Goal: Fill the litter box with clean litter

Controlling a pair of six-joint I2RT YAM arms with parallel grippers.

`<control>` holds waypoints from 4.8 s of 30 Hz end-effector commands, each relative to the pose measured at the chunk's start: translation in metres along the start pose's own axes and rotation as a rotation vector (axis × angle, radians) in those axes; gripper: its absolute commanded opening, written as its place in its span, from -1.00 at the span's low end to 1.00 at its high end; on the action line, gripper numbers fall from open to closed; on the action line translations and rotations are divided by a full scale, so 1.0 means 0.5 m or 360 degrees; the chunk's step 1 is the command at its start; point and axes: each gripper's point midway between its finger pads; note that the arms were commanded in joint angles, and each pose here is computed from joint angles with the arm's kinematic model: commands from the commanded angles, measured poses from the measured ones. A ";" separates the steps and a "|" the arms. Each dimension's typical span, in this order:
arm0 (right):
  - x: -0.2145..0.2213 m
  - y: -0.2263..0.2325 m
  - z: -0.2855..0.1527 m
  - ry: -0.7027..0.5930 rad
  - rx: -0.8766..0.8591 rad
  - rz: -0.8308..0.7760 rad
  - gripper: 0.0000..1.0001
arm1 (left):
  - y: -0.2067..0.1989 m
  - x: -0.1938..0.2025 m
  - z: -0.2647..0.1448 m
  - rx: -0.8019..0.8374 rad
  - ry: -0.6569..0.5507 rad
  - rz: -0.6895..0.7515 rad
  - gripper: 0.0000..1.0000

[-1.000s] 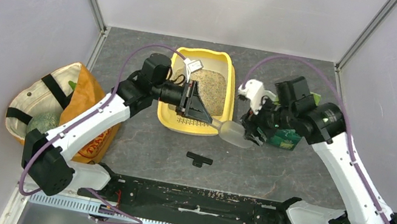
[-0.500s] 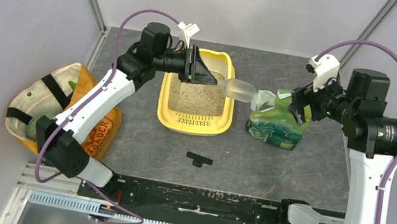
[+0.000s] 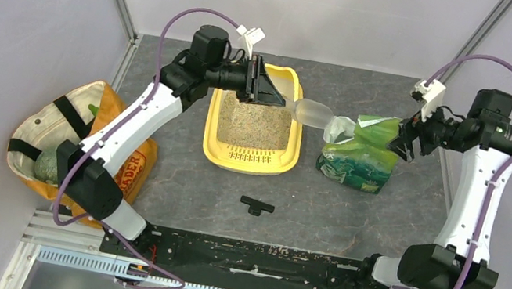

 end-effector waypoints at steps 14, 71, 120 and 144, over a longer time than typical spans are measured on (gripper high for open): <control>-0.033 0.095 0.063 -0.0331 -0.0403 -0.0204 -0.81 | 0.041 0.007 0.180 -0.0312 0.0174 0.0066 -0.97; -0.033 0.186 0.094 -0.0400 -0.0644 -0.0234 -1.00 | 0.307 0.416 0.488 -0.0586 0.1008 -0.0179 -0.96; -0.234 0.131 0.122 -0.0626 -0.0494 -0.0592 -1.00 | 0.130 0.032 0.079 0.0160 0.0228 -0.0499 -0.97; -0.230 0.136 0.149 -0.0567 -0.0523 -0.0636 -1.00 | 0.154 -0.032 -0.061 0.0238 0.0023 -0.0633 -0.97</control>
Point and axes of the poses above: each gripper's point midway between its finger pads, its own z axis out along the fingers, its own y axis along the line the jaws close on, x = y × z, and after that the axes turned 13 degrees about -z, right-handed
